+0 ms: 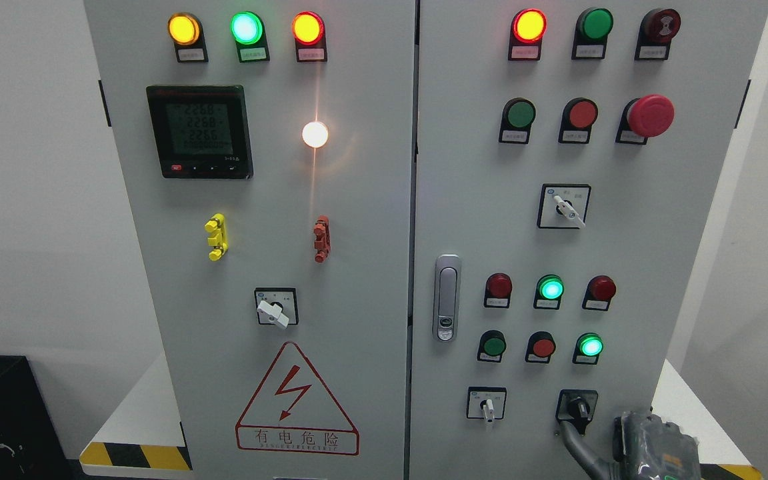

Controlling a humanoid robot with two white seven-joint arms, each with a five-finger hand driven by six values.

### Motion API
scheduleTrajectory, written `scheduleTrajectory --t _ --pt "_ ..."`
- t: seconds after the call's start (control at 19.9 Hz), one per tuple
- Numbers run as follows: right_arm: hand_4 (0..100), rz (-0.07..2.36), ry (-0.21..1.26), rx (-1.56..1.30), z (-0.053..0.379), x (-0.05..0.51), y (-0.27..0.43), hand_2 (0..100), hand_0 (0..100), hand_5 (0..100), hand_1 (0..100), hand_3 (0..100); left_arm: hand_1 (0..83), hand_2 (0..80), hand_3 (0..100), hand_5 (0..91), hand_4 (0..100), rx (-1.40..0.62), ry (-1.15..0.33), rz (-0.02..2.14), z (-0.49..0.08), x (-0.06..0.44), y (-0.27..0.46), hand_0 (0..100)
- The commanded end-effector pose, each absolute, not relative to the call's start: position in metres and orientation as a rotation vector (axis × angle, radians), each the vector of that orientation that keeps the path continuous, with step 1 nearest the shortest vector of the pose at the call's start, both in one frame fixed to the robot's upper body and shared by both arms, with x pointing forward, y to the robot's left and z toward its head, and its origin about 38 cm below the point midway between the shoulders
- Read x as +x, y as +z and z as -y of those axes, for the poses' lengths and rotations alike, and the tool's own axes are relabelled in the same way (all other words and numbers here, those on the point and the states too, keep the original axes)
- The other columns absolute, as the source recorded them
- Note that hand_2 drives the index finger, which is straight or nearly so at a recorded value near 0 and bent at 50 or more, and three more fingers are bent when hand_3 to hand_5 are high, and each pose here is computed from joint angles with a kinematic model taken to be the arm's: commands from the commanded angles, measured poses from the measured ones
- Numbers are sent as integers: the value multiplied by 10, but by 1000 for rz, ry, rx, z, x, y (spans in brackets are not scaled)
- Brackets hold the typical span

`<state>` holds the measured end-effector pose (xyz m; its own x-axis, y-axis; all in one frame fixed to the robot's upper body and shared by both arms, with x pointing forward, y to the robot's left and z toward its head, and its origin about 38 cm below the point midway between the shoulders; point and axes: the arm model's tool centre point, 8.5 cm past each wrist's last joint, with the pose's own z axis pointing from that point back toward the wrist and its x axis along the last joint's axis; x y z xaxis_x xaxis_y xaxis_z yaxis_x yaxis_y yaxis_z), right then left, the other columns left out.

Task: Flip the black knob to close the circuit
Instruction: 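Twist the black rotary knob with the right hand fingers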

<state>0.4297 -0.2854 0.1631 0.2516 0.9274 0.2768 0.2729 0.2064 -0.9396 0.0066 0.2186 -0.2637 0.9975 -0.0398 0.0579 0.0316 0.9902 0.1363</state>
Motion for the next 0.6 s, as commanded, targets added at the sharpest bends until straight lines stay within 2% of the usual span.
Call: scheduleTrajectory --t 0.0,0.55 --pt "908 1224 637 -1340 310 425 162 865 0 942 9 1000 556 0 0 0 0 131 -34 67 -217 2 -264 120" --pt "904 1236 620 -1347 313 423 166 865 0 941 9 1000 556 0 0 0 0 131 -32 67 -217 2 -264 120"
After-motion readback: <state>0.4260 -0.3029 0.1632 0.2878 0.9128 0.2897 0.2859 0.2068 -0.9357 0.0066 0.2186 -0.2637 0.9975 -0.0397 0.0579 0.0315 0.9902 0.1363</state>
